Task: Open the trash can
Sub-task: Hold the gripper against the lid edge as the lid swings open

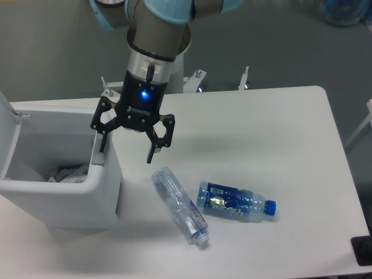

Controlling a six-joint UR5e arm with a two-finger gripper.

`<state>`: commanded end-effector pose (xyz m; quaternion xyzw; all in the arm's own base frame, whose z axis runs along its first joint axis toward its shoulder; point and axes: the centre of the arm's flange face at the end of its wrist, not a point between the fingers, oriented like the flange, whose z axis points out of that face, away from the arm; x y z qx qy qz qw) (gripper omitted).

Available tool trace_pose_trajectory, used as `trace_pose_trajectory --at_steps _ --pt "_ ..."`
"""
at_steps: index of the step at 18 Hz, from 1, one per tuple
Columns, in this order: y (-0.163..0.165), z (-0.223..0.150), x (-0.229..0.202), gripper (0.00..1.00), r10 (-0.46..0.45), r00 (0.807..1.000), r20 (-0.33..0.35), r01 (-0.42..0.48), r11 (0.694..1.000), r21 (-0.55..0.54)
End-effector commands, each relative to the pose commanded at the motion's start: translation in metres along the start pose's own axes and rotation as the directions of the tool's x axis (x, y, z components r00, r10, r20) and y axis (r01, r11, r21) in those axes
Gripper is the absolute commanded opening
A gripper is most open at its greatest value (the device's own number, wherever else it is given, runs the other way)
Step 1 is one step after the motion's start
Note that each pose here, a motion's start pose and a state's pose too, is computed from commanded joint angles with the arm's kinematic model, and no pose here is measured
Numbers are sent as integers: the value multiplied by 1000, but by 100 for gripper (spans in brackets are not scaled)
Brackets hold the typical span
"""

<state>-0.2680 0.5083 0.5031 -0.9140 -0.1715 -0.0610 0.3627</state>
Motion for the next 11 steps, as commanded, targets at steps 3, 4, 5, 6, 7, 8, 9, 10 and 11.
trace_pose_trajectory --at_steps 3,4,5,6,7,8,9,10,11 --pt "-8 -15 -21 100 82 996 42 -83 996 22" --pt "-8 -19 -32 100 94 993 75 -96 995 15" --pt "-9 -25 -45 100 102 987 126 -104 995 5" --pt "-10 -30 -56 100 124 976 177 -124 992 -11" --pt "-8 -31 -66 100 162 960 230 -155 987 -48" --pt "-5 -34 -81 100 207 936 284 -188 978 -92" --pt "1 -39 -103 100 230 914 334 -196 971 -134" --pt "4 -41 -119 100 245 901 359 -199 967 -160" --pt "5 -40 -131 100 255 894 369 -200 963 -179"
